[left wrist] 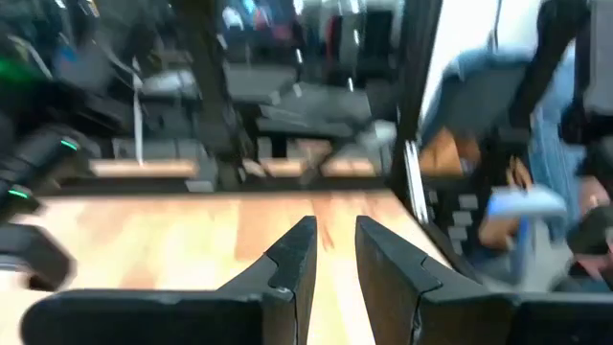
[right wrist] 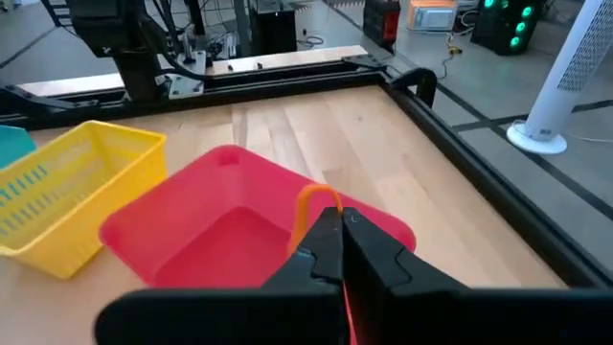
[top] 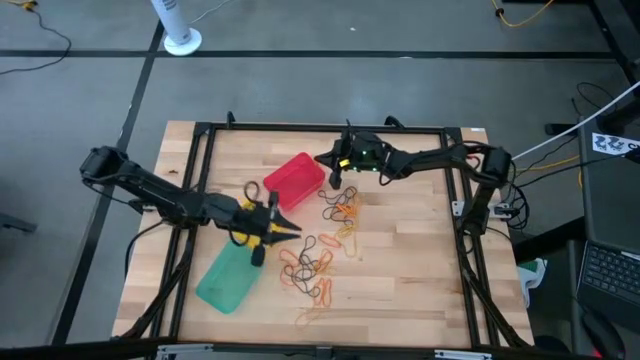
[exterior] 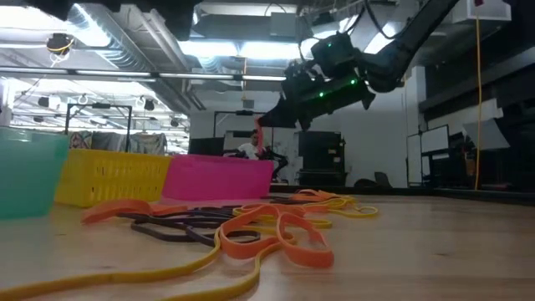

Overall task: Sort rubber bands into baskets
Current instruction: Put the orange rubber band into the red bin, then put the black rubber band into the yellow bin

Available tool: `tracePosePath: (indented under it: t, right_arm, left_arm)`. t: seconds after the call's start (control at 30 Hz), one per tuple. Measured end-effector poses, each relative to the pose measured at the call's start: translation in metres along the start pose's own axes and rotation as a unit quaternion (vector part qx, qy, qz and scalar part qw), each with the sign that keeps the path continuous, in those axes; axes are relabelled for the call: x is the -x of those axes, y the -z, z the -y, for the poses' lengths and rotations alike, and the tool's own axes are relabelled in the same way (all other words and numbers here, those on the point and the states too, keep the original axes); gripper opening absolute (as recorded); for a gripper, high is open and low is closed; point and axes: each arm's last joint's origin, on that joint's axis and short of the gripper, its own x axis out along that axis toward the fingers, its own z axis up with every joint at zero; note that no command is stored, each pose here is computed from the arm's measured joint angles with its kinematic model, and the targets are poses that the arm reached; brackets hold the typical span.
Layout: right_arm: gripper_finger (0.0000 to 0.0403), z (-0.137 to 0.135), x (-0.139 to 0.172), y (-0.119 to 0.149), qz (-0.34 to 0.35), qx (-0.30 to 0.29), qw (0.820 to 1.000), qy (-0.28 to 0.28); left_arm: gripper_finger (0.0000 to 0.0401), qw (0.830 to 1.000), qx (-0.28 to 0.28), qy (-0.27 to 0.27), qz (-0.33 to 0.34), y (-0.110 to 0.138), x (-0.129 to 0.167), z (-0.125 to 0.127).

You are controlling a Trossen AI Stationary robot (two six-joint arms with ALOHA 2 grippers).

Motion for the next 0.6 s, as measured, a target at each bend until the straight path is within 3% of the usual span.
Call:
tracePosePath:
  t: [0.13, 0.27, 0.43, 0.6]
  right_arm:
    - [0.0009, 0.001, -0.005, 0.009, -0.010, -0.002, 1.000, 0.000]
    - [0.0046, 0.001, -0.008, 0.014, -0.016, -0.003, 1.000, -0.001]
    - [0.0110, 0.001, -0.008, 0.014, -0.019, -0.006, 1.000, -0.001]
    - [0.0146, 0.001, -0.008, 0.013, -0.013, -0.019, 1.000, 0.000]
  left_arm:
    - [0.0072, 0.997, -0.001, 0.001, -0.083, 0.002, -0.016, 0.011]
    - [0.0072, 0.990, 0.000, 0.001, -0.139, 0.003, -0.028, 0.018]
    - [0.0072, 0.986, 0.040, -0.008, -0.161, 0.007, -0.034, 0.020]
    - [0.0073, 0.979, 0.099, -0.024, -0.174, 0.011, -0.035, 0.019]
